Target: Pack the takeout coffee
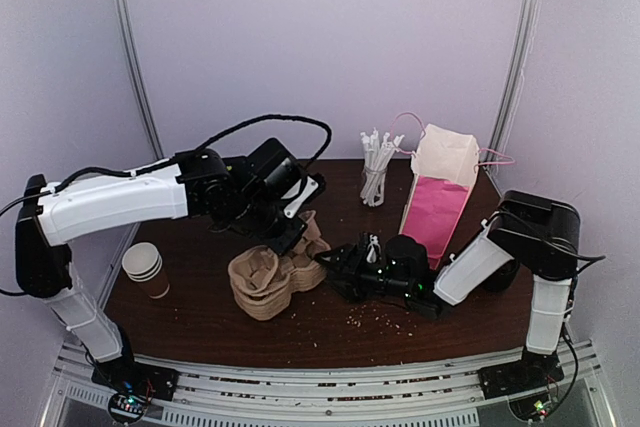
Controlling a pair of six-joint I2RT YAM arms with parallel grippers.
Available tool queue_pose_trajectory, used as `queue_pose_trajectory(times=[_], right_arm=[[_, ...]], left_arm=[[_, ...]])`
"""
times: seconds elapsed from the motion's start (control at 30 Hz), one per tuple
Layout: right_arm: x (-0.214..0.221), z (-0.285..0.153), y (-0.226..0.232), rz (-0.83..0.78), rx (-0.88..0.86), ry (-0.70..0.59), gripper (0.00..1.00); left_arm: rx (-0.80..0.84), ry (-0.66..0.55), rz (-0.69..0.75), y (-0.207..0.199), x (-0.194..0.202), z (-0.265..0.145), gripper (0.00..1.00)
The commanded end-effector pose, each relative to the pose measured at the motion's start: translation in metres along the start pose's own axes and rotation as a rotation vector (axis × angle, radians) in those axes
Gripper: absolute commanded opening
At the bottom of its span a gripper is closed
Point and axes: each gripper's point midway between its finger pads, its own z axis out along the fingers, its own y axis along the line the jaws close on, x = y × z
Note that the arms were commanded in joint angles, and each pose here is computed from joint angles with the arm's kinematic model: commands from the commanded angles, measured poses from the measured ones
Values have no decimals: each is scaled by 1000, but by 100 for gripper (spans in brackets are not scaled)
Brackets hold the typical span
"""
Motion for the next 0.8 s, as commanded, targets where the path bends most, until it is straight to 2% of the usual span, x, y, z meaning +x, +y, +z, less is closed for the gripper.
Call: queue_pose_trajectory(times=[0.0, 0.4, 0.77], right_arm=[[0, 4, 0, -20, 31, -14, 78], [11, 12, 9, -52, 57, -1, 84], [18, 45, 14, -46, 58, 7, 81]], left_arm=[[-25, -188, -57, 13, -43, -51, 0], [-46, -281, -93, 26, -54, -89, 0], [-199, -430, -131, 68, -63, -154, 5]])
